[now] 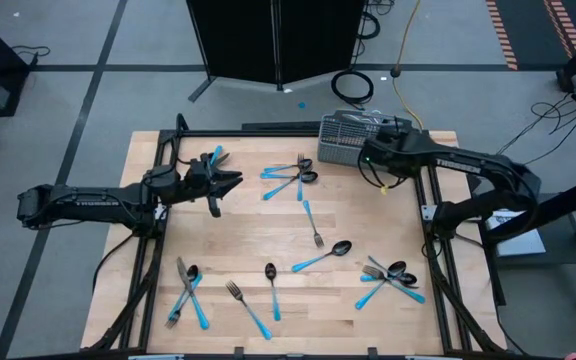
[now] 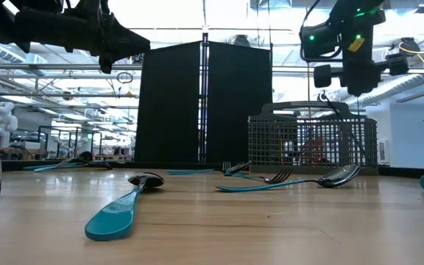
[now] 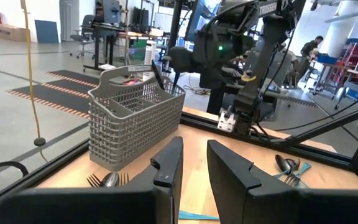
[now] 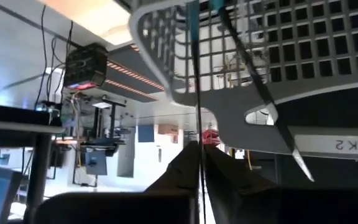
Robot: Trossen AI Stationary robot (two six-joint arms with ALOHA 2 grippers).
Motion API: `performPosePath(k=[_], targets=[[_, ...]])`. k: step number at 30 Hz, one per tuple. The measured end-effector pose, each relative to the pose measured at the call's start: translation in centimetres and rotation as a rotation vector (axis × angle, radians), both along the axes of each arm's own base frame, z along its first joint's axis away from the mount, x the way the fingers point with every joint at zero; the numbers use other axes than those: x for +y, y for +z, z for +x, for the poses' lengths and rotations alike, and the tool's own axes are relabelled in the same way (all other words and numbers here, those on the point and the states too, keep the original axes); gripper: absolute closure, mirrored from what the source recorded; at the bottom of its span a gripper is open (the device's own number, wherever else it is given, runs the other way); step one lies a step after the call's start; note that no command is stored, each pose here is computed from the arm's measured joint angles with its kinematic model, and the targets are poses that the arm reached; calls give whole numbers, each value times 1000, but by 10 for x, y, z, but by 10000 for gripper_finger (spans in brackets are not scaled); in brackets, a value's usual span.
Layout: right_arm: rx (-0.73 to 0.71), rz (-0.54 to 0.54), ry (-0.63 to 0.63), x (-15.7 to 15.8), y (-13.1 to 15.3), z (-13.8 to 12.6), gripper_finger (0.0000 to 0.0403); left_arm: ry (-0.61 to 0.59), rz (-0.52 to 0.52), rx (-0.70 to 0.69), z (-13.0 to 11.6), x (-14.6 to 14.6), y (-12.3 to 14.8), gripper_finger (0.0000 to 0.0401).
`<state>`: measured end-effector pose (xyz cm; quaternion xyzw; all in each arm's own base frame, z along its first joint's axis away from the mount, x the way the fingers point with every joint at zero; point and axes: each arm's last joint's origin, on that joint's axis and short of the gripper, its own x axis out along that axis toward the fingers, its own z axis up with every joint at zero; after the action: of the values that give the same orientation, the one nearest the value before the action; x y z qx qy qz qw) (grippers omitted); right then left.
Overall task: Sort silverware
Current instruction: Put the blue knife into the right of the blue utensil organizer
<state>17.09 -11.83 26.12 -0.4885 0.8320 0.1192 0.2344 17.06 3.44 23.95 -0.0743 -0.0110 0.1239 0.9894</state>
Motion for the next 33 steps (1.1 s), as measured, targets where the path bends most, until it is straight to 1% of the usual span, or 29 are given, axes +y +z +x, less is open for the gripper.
performPosePath(k=[2,7,9,14,19,23,25,27,31,33], targets=[[-14,8,-1,-1,-1,2,371,0,-1,3,0,0,0,333],[-69,87,12,-1,-4,5,331,-1,-6,30,0,0,-3,333],[-94,91,14,-1,-4,7,315,-1,-6,33,0,0,-3,333],[-209,36,-15,-4,-4,13,283,-2,-6,32,0,0,-3,333],[-355,-43,-66,-7,-2,19,273,-3,-4,32,0,0,-3,333],[-521,-39,-114,-7,3,22,273,-4,1,33,0,0,-3,333],[-668,-69,-153,-11,12,26,275,-4,8,33,0,0,-3,333],[-821,-86,-199,-16,27,27,279,-4,19,35,0,0,-3,333],[-1072,-62,-294,-24,60,18,289,-5,17,34,0,0,-3,333],[-1206,-47,-339,-26,78,11,295,-5,0,30,0,0,-3,333]])
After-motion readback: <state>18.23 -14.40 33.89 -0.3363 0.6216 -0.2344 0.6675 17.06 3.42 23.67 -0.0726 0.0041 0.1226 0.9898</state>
